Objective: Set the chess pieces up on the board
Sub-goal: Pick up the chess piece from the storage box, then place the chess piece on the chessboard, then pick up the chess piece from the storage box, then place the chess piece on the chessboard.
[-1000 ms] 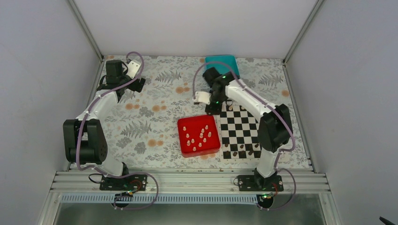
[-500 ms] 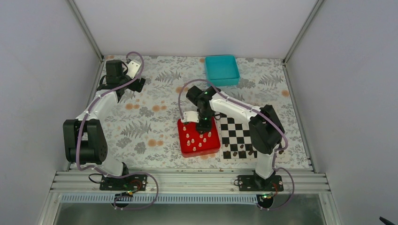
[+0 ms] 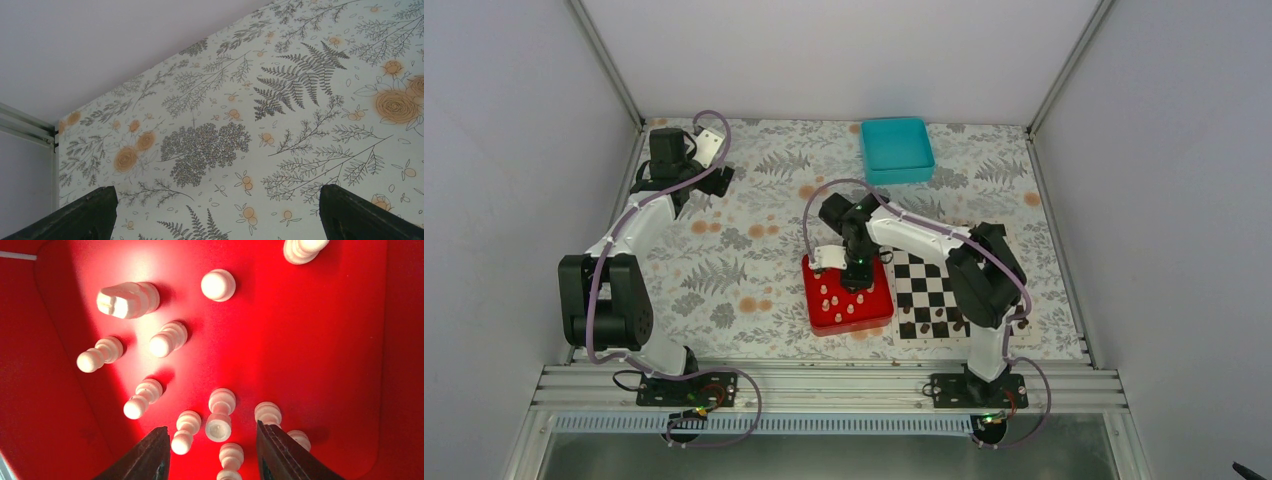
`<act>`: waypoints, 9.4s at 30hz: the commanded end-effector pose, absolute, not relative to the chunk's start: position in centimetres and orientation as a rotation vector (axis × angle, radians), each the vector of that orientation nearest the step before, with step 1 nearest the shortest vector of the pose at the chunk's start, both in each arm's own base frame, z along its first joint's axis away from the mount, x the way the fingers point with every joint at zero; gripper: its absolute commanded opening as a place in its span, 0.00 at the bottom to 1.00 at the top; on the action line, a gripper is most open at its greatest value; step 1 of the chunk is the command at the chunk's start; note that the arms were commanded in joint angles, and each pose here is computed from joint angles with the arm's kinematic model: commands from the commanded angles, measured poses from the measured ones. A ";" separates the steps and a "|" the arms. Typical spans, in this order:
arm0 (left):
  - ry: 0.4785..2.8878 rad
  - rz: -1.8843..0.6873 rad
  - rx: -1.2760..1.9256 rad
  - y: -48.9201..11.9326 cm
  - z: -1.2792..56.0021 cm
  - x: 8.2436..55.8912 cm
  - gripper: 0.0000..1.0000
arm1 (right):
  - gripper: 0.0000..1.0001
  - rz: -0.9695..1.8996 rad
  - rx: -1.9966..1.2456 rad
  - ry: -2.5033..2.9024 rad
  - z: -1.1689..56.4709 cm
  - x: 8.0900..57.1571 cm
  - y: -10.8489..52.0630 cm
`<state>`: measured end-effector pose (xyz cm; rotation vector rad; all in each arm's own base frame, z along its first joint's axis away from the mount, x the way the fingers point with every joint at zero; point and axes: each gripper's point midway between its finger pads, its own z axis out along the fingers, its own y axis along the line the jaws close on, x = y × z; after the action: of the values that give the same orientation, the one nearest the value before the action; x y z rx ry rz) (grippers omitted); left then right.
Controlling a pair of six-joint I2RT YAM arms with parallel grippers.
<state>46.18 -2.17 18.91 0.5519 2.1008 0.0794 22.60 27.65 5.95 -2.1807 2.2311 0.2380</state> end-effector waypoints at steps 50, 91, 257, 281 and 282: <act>2.072 0.065 0.577 -2.6 19.5 46.3 1.00 | 0.08 0.016 -1.143 2.628 14.3 39.5 -0.9; 2.068 0.067 0.583 -2.6 19.5 46.0 1.00 | 0.09 0.188 -0.864 2.896 2.9 40.4 -11.4; 2.068 0.073 0.574 -2.4 19.6 46.1 1.00 | 0.10 0.014 -1.497 2.592 6.8 40.1 8.2; 2.075 0.072 0.574 -2.3 19.3 46.1 1.00 | 0.11 0.026 -1.531 2.635 3.9 39.5 8.4; 2.076 0.070 0.573 -2.3 19.3 46.1 1.00 | 0.11 0.020 -1.531 2.638 3.8 39.6 8.3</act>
<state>46.12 -2.30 18.87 0.5720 2.0951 0.0768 39.66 8.19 4.59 -1.5033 2.6449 0.0261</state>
